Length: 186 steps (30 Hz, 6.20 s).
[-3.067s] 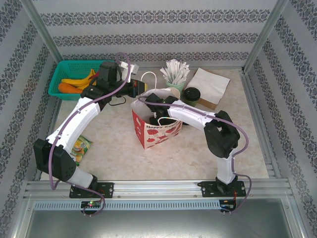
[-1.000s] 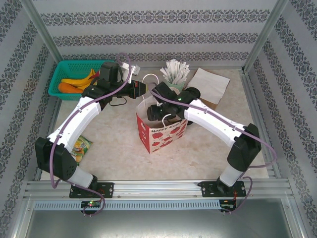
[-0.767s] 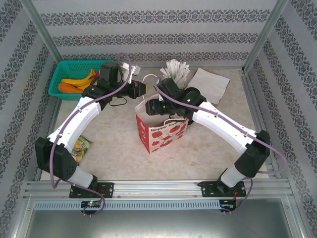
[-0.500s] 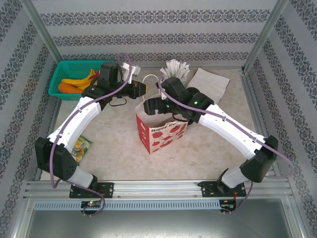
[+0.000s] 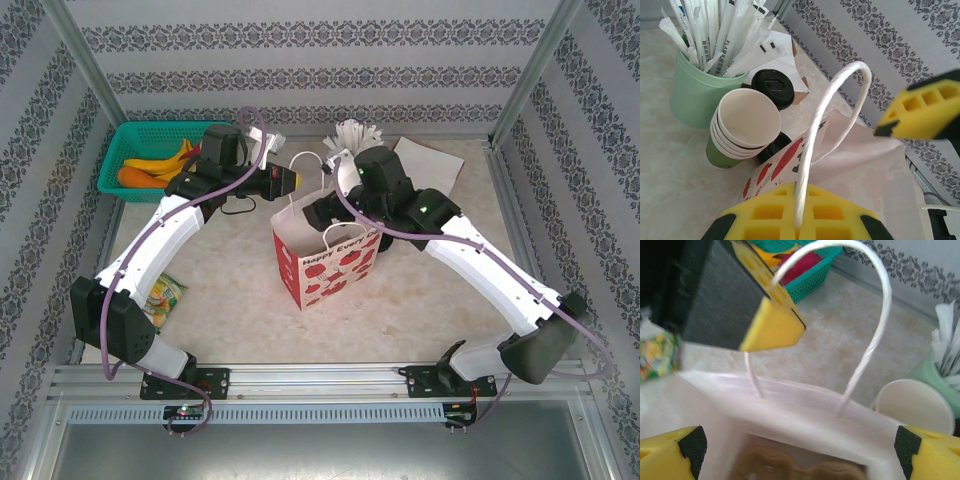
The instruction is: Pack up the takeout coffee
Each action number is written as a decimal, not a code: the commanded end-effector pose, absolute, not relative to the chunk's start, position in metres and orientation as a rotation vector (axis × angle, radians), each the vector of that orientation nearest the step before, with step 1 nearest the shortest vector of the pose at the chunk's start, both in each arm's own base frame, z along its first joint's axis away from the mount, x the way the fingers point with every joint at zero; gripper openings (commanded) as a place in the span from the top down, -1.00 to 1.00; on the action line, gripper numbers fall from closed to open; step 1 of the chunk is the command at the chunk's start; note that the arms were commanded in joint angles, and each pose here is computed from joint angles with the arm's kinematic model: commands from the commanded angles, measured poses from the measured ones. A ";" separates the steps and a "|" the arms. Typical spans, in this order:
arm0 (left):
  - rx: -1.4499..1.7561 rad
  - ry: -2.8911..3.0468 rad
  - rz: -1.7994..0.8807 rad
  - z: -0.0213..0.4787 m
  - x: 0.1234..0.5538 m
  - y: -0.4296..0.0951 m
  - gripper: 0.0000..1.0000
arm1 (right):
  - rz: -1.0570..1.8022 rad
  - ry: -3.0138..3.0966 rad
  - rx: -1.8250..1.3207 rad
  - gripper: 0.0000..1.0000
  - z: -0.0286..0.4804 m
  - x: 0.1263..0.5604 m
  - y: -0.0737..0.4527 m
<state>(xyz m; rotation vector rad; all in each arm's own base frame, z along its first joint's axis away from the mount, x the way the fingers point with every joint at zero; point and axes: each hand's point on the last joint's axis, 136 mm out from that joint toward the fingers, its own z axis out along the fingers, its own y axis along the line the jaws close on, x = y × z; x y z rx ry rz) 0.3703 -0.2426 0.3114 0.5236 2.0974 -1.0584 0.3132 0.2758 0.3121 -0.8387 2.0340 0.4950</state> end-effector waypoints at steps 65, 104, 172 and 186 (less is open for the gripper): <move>0.616 1.933 -1.107 0.368 0.368 -0.249 0.74 | 0.785 1.858 -1.521 1.00 0.275 0.316 0.289; -0.741 2.073 0.017 0.288 0.364 -0.003 -0.99 | 0.528 2.258 -0.413 1.00 0.287 0.317 0.298; -0.917 2.842 -0.189 0.025 0.311 -0.130 -0.99 | 0.528 2.126 -0.326 -0.96 0.296 0.310 0.264; -0.921 2.849 -0.208 0.020 0.321 -0.136 -0.99 | 0.623 1.963 -0.297 -0.96 0.355 0.292 0.212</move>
